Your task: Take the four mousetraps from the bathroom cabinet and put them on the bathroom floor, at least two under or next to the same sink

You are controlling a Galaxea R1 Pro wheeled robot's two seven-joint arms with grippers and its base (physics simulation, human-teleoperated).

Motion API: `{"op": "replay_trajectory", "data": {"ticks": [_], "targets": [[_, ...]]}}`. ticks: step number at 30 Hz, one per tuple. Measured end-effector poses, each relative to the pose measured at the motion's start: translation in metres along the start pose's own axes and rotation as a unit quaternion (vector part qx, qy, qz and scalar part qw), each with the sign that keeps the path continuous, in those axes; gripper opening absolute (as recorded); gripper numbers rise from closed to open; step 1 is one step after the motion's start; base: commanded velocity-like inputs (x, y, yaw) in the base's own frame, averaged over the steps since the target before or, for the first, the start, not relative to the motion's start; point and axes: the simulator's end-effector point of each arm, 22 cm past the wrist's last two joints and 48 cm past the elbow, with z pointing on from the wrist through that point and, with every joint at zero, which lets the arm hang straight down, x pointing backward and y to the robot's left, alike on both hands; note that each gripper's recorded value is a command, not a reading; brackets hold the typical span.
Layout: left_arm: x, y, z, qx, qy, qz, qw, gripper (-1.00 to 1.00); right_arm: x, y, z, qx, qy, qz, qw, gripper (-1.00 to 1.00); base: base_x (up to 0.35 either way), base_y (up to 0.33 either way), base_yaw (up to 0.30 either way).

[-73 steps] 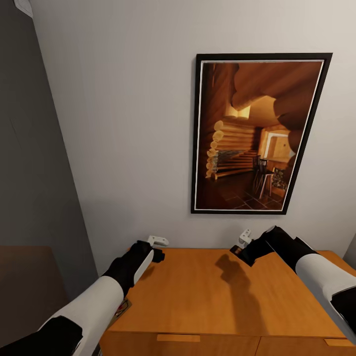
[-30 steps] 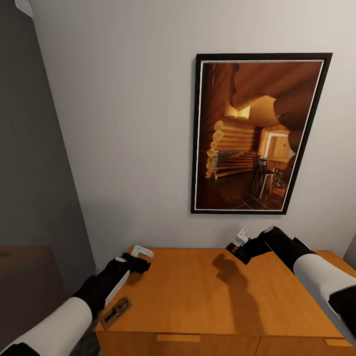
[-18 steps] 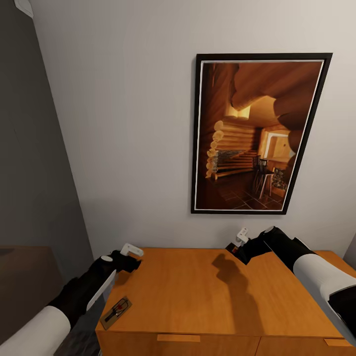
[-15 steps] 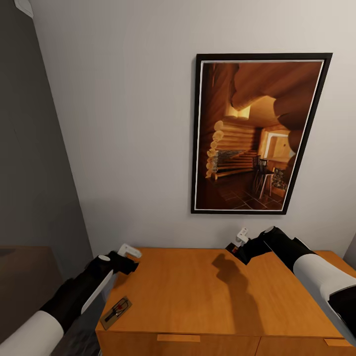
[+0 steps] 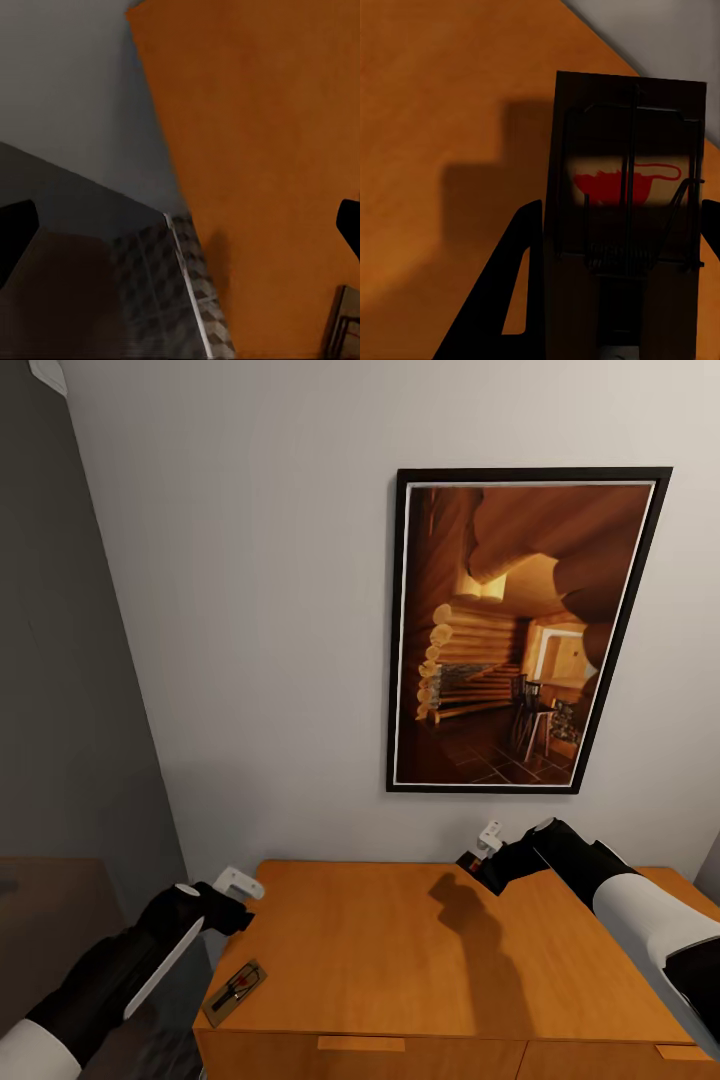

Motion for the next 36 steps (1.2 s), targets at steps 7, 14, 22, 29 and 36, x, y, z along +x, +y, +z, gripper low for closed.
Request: {"op": "replay_trajectory", "data": {"ticks": [7, 14, 22, 29, 36], "targets": [[0.014, 0.012, -0.002, -0.009, 0.010, 0.005, 0.9999, 1.00, 0.001, 0.000, 0.000, 0.000, 0.001, 0.001, 1.0000, -1.00, 0.000, 0.000, 0.000], [0.027, 0.006, -0.004, -0.005, 0.032, 0.006, 0.9995, 1.00, 0.001, 0.000, 0.001, -0.001, 0.002, 0.001, 1.0000, -1.00, 0.000, 0.000, 0.000], [0.028, -0.020, -0.006, 0.011, 0.040, 0.030, 0.9987, 1.00, 0.002, 0.000, 0.001, -0.001, 0.002, 0.001, 1.0000, -1.00, 0.000, 0.000, 0.000], [0.026, -0.063, -0.004, 0.038, 0.040, 0.060, 0.9967, 1.00, 0.002, 0.001, 0.001, -0.002, 0.002, 0.002, 1.0000, -1.00, 0.000, 0.000, 0.000], [0.023, -0.079, -0.005, 0.049, 0.038, 0.068, 0.9958, 1.00, 0.002, 0.001, 0.001, -0.002, 0.002, 0.002, 1.0000, -1.00, 0.000, 0.000, 0.000]]}}
